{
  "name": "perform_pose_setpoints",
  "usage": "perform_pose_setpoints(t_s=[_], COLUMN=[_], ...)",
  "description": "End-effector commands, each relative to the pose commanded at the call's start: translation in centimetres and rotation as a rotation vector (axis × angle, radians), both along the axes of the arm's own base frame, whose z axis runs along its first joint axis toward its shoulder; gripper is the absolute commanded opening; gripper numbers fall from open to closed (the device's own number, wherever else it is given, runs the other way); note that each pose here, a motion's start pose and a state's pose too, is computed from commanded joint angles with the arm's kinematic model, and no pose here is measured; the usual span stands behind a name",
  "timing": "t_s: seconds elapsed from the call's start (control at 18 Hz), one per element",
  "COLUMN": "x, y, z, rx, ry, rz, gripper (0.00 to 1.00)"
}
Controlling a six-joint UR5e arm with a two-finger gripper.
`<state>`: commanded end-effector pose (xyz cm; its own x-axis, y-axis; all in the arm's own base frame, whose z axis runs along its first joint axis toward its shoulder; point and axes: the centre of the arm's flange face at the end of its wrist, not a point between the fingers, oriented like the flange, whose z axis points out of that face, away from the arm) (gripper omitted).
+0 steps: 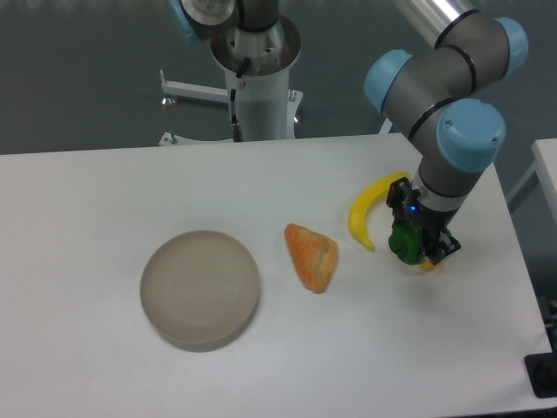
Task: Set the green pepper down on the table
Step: 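Lift the green pepper in the gripper up from beside the banana, then carry the green pepper past the banana toward the orange piece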
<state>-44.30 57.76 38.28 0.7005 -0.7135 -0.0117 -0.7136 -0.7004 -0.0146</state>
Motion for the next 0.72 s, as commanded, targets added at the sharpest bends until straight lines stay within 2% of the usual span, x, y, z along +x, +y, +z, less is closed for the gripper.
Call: perform_pose_setpoints(t_s=[0.28, 0.39, 0.56, 0.61, 0.72], x=[1.0, 2.6, 6.9, 7.8, 9.8], y=[-0.5, -1.7, -5.0, -5.9, -7.1], z=[0.8, 0.1, -2.0, -3.4, -6.1], rx=[0.004, -0.023, -0.055, -0.074, -0.112], ry=[-0.007, -0.051, -0.107, -0.133, -0.179], rz=[-0.003, -0.003, -0.014, -0.018, -0.032], gripper=[0.04, 0.05, 0.06, 0.09, 0.08])
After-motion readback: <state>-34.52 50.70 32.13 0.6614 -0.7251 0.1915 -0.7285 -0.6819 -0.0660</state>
